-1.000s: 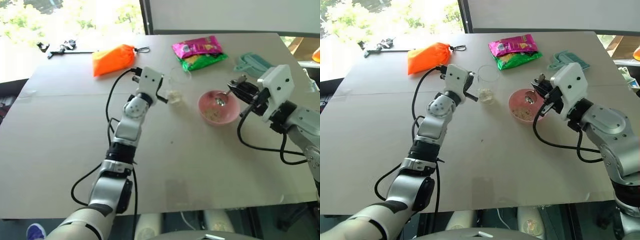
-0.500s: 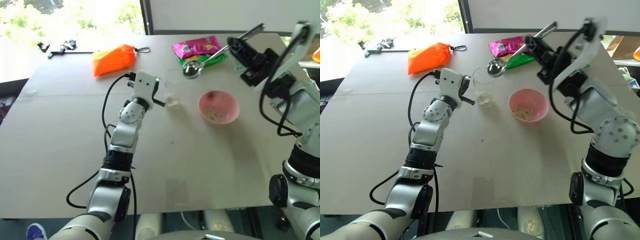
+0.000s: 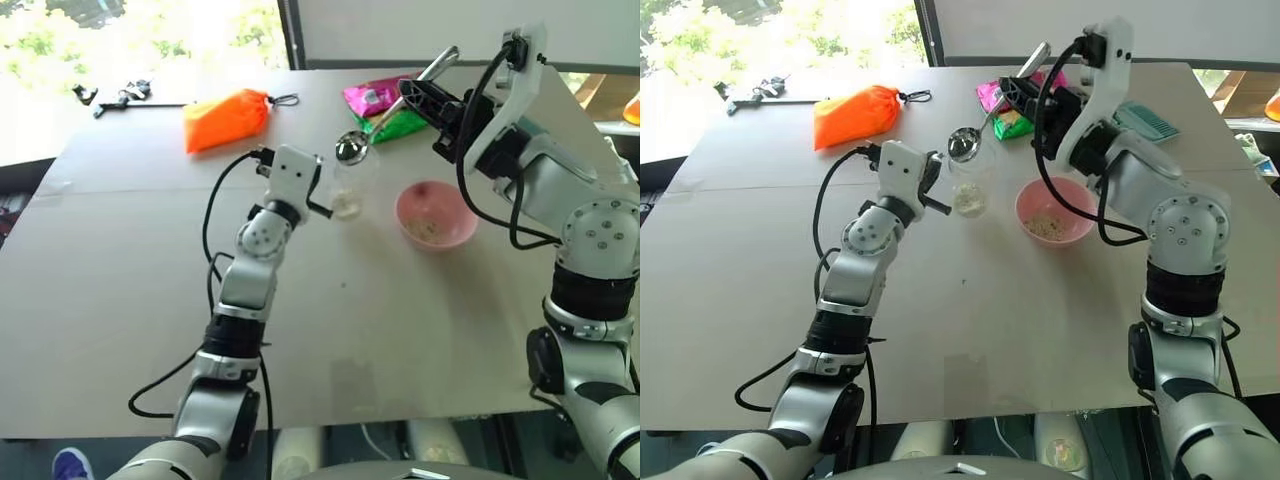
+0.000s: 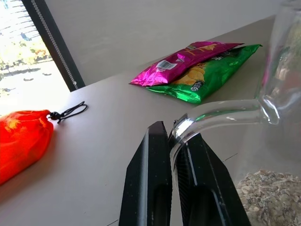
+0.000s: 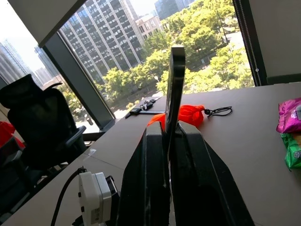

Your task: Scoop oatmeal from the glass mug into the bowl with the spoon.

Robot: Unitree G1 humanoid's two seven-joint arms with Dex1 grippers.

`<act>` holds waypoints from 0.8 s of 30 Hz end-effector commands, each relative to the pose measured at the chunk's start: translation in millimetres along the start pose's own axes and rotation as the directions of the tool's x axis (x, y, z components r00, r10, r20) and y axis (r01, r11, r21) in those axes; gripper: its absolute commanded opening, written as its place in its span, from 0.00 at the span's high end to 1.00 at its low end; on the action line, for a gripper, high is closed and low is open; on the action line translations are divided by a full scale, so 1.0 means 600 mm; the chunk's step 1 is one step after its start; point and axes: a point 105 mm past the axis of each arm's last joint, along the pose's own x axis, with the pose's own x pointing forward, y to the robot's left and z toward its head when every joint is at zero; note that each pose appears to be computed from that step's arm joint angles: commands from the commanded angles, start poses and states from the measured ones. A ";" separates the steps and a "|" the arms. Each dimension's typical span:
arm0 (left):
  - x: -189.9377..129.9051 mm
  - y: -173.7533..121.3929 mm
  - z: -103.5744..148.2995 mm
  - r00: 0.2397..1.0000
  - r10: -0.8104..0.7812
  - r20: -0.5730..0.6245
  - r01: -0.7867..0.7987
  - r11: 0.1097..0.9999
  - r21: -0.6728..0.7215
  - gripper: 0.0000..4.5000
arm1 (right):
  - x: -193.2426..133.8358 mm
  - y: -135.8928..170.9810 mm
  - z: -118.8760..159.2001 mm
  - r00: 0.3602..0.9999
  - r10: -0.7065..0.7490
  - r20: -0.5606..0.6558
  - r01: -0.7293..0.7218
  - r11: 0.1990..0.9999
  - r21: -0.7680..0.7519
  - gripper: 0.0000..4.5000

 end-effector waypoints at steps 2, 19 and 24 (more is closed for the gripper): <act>-0.006 0.013 0.043 0.996 0.035 0.087 -0.037 0.999 0.013 0.99 | -0.002 0.010 0.018 0.999 0.038 0.012 -0.037 0.996 -0.078 1.00; -0.004 0.009 0.045 0.994 0.064 0.084 -0.061 0.997 -0.044 1.00 | 0.038 0.003 -0.052 0.987 0.055 -0.152 -0.100 0.948 -0.303 0.44; -0.018 0.032 0.018 0.990 0.139 0.031 -0.133 0.981 -0.141 1.00 | 0.020 0.016 -0.018 0.987 0.135 -0.083 -0.150 0.962 -0.229 0.01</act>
